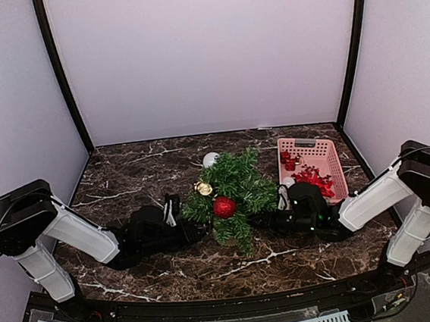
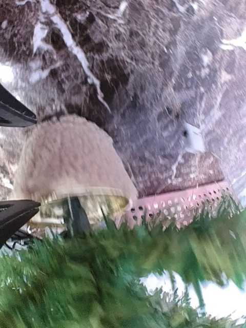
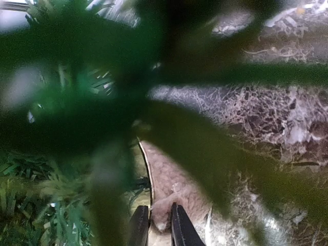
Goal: Decorate the small christmas tree
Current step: Turn around the Christmas tree at the center of the board.
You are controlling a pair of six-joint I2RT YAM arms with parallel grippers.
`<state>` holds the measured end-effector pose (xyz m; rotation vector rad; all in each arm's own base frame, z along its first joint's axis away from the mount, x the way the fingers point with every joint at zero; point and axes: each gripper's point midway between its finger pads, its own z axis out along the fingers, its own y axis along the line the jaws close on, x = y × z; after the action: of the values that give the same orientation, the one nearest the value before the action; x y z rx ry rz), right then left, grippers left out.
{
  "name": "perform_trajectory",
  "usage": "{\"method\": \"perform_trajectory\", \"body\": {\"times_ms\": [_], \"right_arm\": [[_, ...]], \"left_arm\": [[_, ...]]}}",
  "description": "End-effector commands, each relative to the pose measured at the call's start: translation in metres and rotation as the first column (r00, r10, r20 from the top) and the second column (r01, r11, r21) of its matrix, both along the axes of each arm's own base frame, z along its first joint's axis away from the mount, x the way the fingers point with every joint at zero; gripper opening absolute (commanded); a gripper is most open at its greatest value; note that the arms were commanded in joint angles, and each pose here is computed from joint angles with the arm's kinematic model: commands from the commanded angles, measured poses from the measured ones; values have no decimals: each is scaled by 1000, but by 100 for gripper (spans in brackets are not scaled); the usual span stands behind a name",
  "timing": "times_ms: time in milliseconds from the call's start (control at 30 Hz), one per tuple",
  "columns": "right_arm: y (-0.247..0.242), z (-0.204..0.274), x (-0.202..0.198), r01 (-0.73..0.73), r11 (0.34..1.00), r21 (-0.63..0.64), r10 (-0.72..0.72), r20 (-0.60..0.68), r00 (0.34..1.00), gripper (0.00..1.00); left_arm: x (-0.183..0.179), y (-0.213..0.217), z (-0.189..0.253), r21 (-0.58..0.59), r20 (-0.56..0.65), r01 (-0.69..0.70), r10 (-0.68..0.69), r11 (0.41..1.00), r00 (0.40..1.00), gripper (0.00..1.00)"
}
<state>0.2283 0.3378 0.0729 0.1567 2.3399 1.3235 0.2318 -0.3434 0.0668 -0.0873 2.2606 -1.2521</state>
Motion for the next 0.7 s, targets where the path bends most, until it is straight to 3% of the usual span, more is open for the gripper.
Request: {"method": "perform_trajectory", "body": {"times_ms": [0, 233, 500, 667], "right_arm": [[-3, 14, -1, 26, 999, 27, -27, 24, 999, 17], [-3, 15, 1, 30, 999, 11, -31, 34, 999, 17], [4, 13, 1, 4, 1000, 10, -4, 40, 999, 30], [10, 10, 0, -14, 1000, 16, 13, 35, 999, 29]], "left_arm": [[3, -2, 34, -64, 64, -9, 14, 998, 998, 51], [1, 0, 29, -54, 47, -12, 15, 998, 999, 52], [1, -20, 30, -77, 48, 55, -51, 996, 998, 56], [2, -26, 21, -63, 32, 67, -65, 996, 997, 54]]}}
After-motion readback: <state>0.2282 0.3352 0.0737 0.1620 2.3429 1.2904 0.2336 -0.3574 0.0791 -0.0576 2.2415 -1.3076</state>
